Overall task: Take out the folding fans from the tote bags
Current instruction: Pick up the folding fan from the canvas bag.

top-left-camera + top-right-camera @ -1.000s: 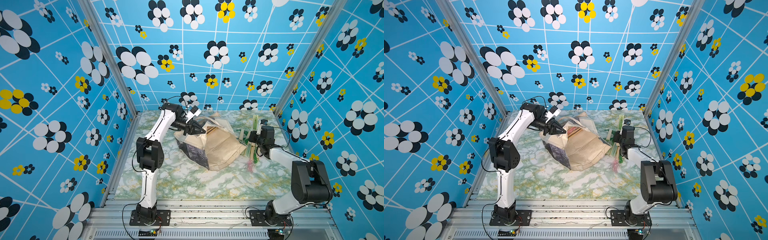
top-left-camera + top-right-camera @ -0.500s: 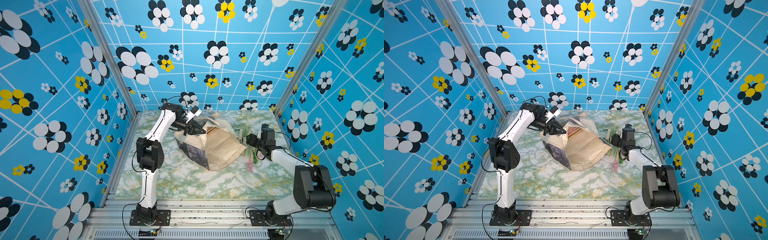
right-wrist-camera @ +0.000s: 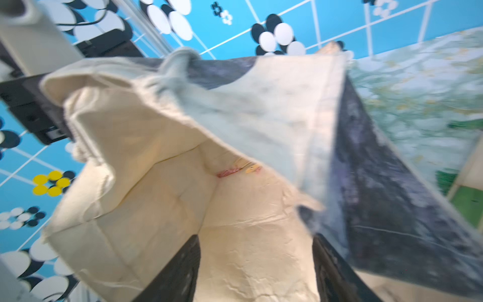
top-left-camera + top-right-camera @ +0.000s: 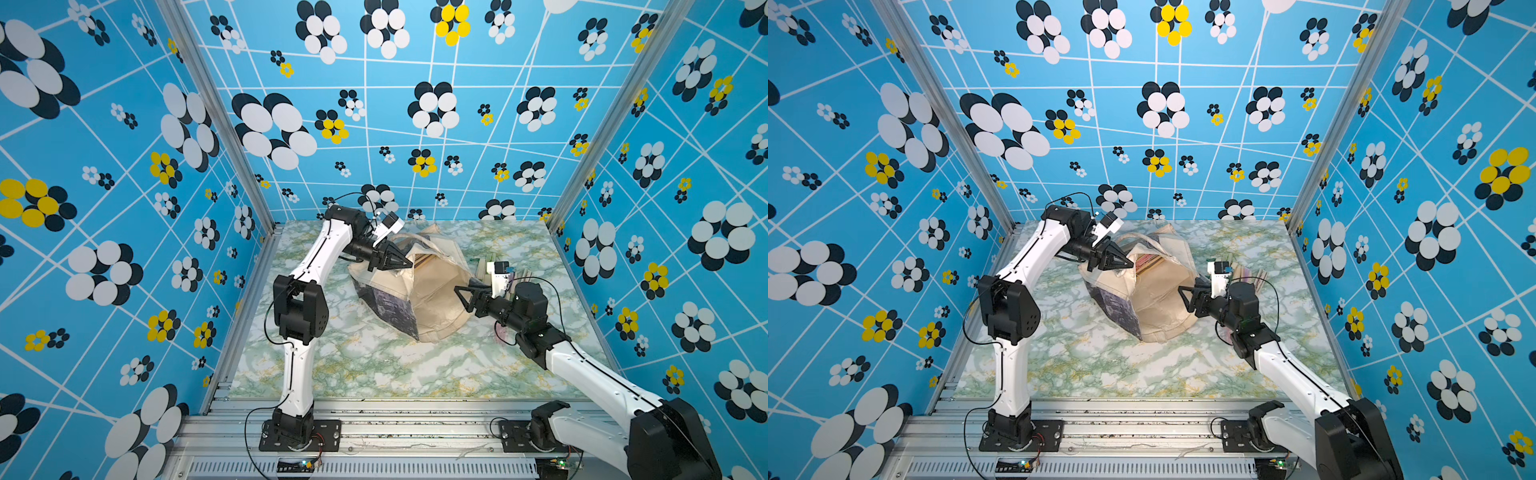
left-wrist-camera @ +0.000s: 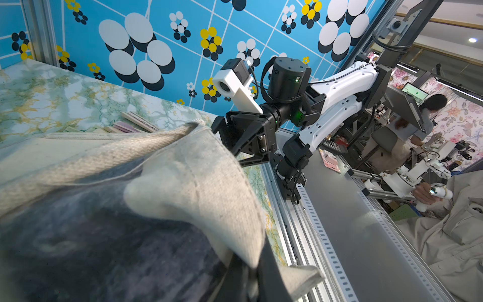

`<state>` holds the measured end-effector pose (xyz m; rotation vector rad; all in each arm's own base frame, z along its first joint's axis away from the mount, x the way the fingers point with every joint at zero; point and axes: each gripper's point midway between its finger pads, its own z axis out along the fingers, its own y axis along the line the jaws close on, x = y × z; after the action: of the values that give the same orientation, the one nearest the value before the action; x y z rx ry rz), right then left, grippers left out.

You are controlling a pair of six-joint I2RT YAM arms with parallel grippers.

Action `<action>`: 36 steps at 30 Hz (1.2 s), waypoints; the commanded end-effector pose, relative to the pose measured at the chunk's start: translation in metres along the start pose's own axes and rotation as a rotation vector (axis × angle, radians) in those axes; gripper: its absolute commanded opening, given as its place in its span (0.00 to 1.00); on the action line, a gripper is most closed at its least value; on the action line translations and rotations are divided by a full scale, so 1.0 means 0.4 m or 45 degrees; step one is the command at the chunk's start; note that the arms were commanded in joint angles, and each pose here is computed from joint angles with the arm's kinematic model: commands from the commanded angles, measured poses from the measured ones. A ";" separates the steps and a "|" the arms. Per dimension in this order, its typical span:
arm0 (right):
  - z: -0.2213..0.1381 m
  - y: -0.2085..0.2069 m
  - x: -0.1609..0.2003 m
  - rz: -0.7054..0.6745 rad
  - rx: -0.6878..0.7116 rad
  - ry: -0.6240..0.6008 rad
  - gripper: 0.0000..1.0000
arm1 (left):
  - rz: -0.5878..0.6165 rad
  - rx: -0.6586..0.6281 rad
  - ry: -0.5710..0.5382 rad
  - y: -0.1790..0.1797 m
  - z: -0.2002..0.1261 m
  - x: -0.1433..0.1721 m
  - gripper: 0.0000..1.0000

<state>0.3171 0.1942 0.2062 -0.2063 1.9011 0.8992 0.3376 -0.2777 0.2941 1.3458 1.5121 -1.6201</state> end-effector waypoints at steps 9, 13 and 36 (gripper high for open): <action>0.145 0.113 0.109 -0.073 -0.096 0.005 0.66 | -0.196 0.036 -0.016 -0.073 0.001 -0.035 0.00; 0.223 0.120 0.162 -0.036 -0.085 0.074 0.64 | -0.193 0.037 -0.005 -0.071 0.006 -0.042 0.00; 0.464 -0.091 0.168 0.758 0.069 -0.010 0.60 | -0.062 0.078 0.183 -0.074 0.097 -0.001 0.00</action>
<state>0.4241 0.2990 0.0759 0.3254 2.0773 1.0724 0.3133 -0.3098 0.2905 1.5100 1.6638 -1.5765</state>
